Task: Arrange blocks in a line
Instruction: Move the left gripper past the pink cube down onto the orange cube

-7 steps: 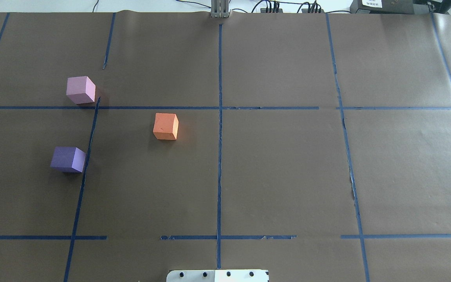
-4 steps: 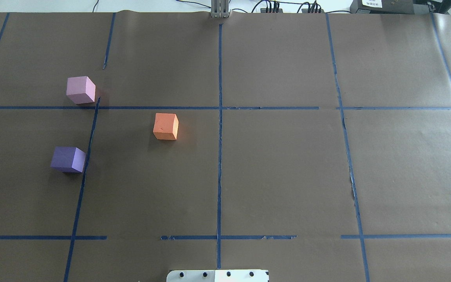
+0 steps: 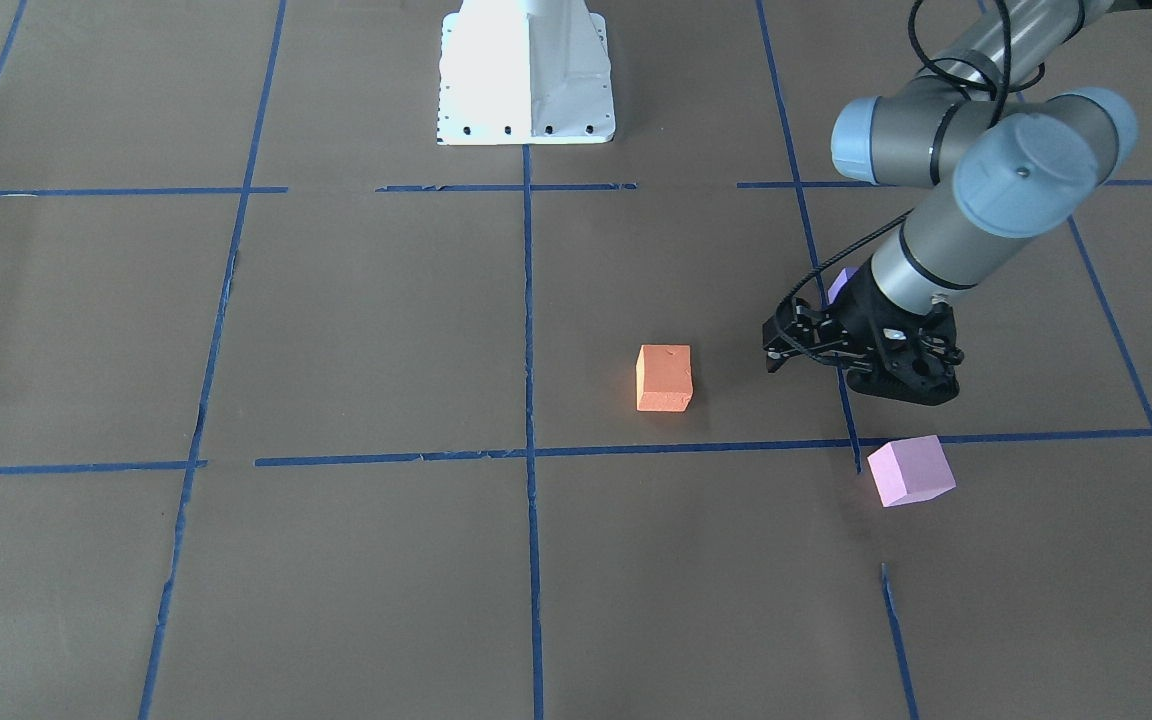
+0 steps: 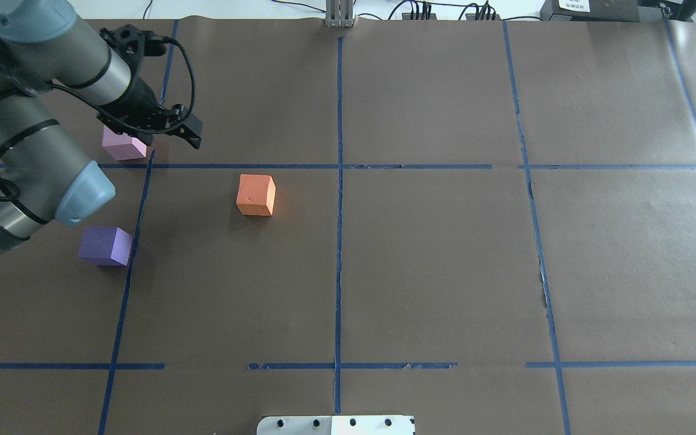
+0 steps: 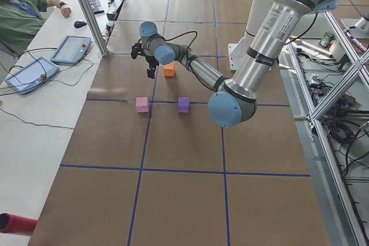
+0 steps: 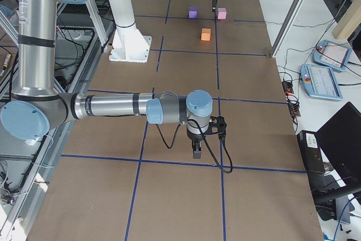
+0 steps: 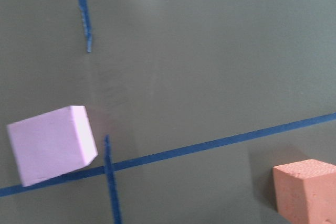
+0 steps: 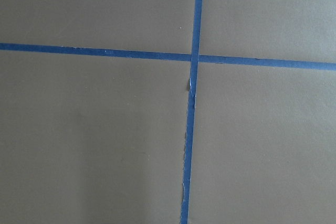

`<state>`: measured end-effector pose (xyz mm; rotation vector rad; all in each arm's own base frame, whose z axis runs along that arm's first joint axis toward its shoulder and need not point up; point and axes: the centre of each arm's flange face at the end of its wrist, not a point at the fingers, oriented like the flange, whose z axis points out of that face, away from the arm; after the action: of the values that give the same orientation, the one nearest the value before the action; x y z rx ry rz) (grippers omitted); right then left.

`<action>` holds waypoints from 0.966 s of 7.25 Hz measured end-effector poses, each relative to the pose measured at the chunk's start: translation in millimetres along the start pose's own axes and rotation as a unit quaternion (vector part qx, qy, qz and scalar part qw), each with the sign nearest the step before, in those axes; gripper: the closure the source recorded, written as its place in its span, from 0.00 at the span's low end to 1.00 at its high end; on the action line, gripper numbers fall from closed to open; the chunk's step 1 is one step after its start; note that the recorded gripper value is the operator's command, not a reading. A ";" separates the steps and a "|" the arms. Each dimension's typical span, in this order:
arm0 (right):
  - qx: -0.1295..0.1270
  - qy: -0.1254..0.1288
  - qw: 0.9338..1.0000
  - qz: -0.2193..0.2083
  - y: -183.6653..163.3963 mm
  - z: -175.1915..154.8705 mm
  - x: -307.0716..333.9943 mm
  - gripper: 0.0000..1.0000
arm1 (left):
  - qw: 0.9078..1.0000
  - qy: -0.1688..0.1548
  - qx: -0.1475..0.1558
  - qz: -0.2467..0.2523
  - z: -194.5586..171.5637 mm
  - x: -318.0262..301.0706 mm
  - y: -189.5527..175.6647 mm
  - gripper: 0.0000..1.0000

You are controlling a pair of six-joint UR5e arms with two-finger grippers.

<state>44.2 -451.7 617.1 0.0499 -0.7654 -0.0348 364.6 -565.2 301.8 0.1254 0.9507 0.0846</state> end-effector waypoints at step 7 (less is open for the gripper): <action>0.000 0.000 1.000 0.000 0.0 -0.1 0.0 0.00 | 0.997 -0.050 0.031 -0.054 108.9 101.4 33.3 0.00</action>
<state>44.2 -451.7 617.0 0.0501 -0.7649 -0.0349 511.5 -526.9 287.5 0.1340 0.8582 -0.0506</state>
